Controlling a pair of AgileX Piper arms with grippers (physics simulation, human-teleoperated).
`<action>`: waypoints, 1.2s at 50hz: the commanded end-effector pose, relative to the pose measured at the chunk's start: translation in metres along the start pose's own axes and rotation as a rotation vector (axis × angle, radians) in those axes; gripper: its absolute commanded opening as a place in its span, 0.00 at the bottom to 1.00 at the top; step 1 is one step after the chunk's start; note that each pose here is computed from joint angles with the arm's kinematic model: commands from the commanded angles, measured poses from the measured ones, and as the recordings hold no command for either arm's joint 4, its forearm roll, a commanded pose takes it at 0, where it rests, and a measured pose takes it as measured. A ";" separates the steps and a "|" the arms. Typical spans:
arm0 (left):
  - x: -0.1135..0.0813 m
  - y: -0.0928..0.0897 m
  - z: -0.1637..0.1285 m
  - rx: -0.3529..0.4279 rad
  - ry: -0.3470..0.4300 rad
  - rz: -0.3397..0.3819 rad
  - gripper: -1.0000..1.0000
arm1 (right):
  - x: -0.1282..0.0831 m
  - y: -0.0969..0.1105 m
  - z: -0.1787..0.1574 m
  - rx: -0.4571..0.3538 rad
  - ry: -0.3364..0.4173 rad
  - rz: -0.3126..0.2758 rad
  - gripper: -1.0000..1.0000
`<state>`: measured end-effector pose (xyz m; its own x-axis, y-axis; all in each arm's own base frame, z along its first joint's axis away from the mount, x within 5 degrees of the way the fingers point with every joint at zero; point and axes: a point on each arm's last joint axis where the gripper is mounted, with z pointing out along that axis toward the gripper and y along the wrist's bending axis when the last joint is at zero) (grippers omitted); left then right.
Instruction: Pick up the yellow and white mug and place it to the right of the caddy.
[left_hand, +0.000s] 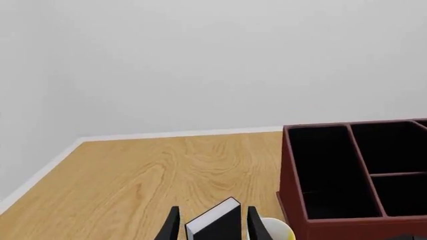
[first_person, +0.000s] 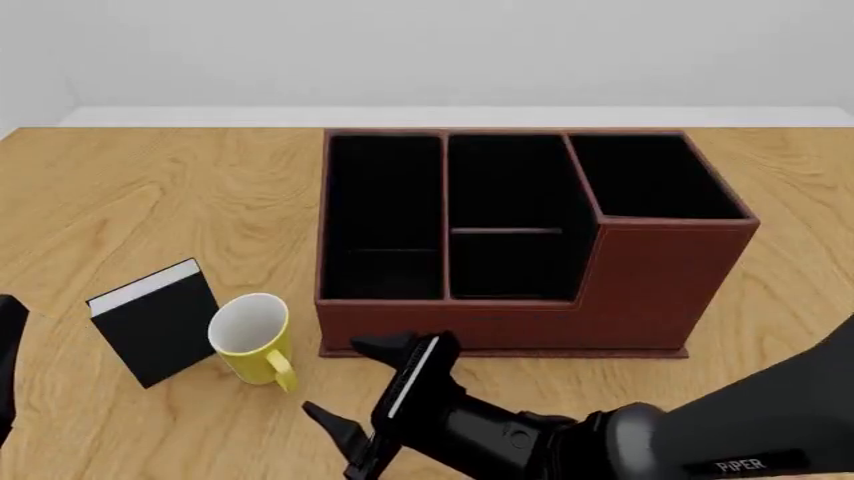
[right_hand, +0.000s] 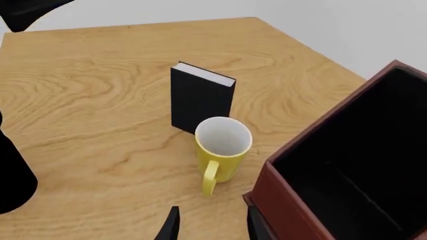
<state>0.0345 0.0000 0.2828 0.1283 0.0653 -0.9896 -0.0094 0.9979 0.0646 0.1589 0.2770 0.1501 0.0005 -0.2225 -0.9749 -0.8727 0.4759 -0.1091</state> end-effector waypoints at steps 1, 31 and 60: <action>0.000 0.000 0.000 -0.006 0.001 0.002 1.00 | 0.007 -0.001 0.015 0.004 0.009 0.010 1.00; 0.003 0.000 0.001 -0.015 0.008 0.005 1.00 | 0.020 0.003 0.048 -0.005 0.035 0.001 1.00; 0.002 0.001 0.000 -0.025 0.010 0.000 1.00 | 0.025 0.004 0.070 -0.008 0.055 0.024 1.00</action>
<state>0.0354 0.0009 0.2803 0.1180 0.0659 -0.9908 -0.0318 0.9975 0.0626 0.1890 0.3275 0.1159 -0.0351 -0.2566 -0.9659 -0.8738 0.4770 -0.0950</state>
